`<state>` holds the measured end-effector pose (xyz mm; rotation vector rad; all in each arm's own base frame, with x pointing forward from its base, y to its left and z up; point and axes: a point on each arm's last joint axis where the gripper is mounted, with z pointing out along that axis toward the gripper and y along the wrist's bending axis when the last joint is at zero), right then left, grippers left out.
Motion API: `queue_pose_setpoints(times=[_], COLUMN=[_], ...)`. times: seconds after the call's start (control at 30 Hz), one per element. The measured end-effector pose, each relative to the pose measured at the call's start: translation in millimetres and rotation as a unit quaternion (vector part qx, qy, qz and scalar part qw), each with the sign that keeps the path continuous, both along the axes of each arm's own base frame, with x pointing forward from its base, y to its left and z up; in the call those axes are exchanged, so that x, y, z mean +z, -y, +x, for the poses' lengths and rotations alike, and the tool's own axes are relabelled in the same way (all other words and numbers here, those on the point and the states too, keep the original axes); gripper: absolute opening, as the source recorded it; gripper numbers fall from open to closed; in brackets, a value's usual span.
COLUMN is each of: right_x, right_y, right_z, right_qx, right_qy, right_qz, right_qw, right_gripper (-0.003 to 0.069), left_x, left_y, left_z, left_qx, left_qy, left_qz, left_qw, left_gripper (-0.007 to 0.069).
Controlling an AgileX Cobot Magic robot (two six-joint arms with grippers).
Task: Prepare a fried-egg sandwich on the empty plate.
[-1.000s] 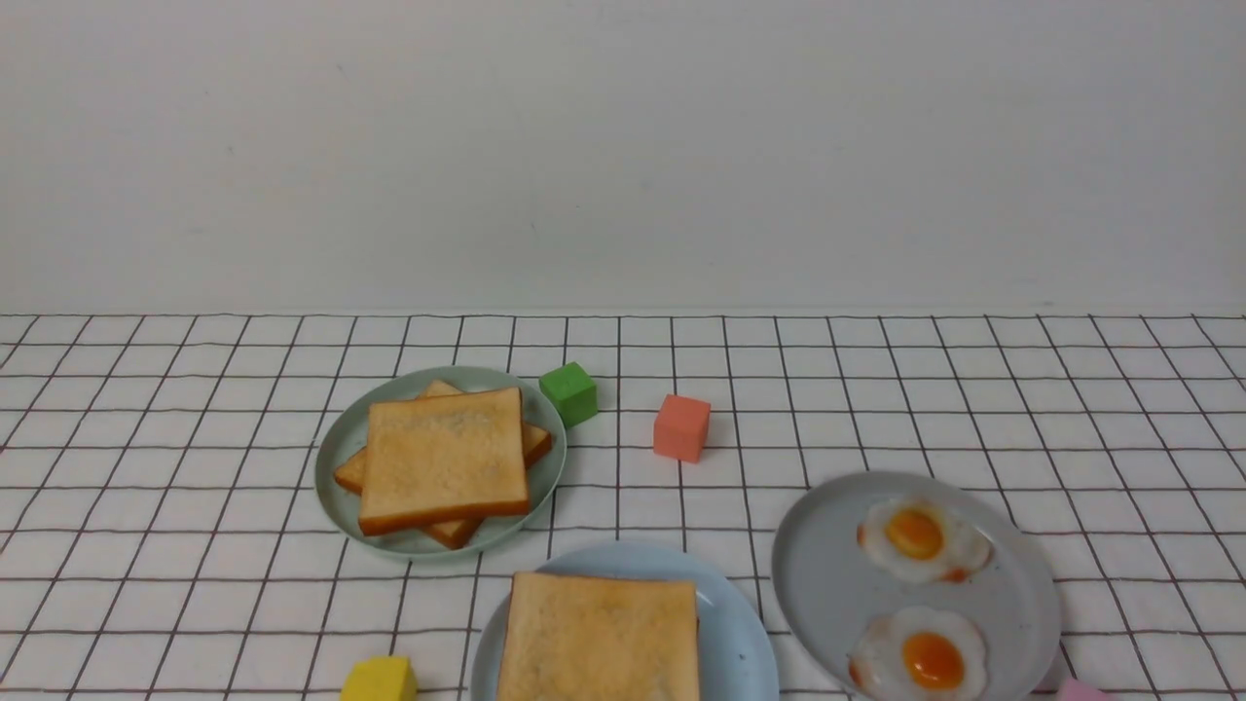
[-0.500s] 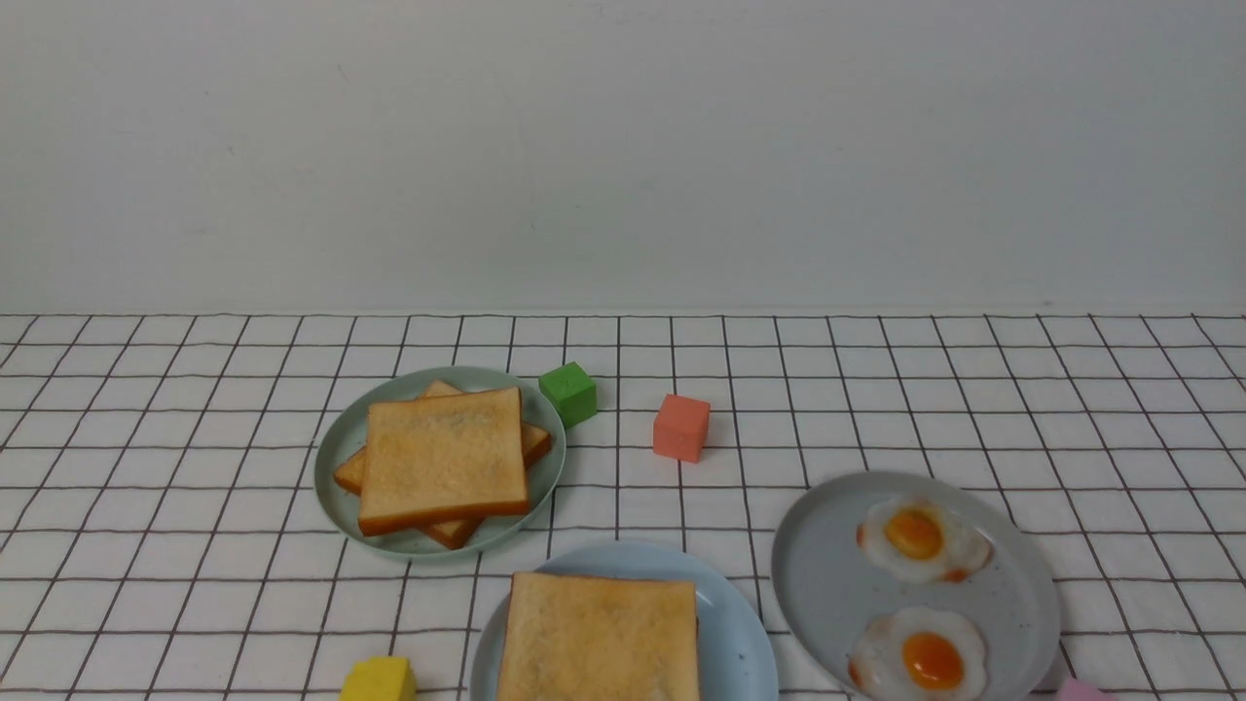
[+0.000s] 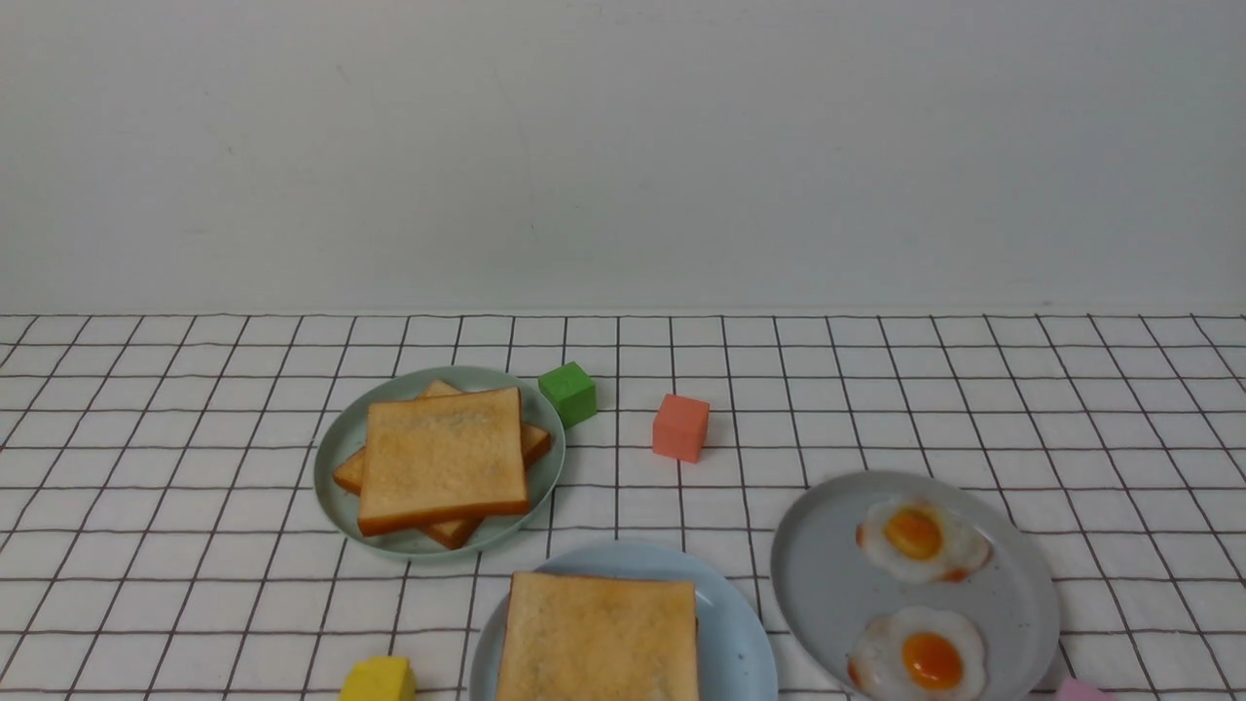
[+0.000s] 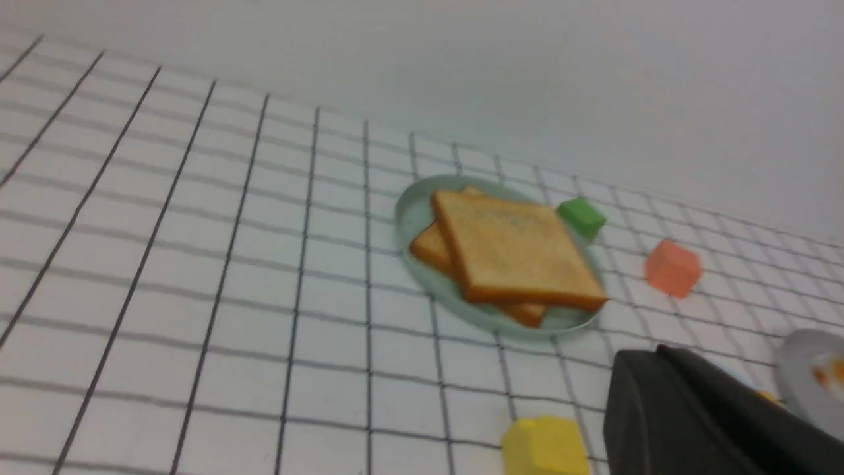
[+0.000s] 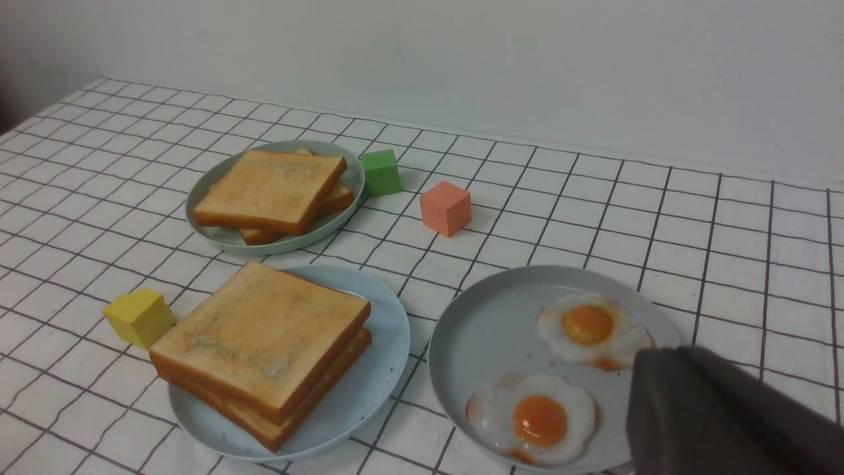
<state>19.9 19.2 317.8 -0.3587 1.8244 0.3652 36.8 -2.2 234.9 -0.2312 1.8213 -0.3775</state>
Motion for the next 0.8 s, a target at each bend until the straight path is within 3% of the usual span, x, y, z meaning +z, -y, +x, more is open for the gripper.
queue_pose_setpoints(times=[0.23,0.8], right_x=[0,-1], right_y=[0,0], right_z=[0,0], right_qx=[-0.001,-0.001], right_qy=[0.000,0.000], right_qz=[-0.001,-0.002], right_qw=[1.000,1.000], right_gripper=[0.0028,0.0040], left_x=[-66,-66], left_y=[-2,-1], left_z=[13,15], left_qx=[0.052,0.044], left_qy=[-0.058,-0.036], left_qz=[0.002,0.012], left_qw=[0.997,0.998], left_gripper=[0.0023,0.0038])
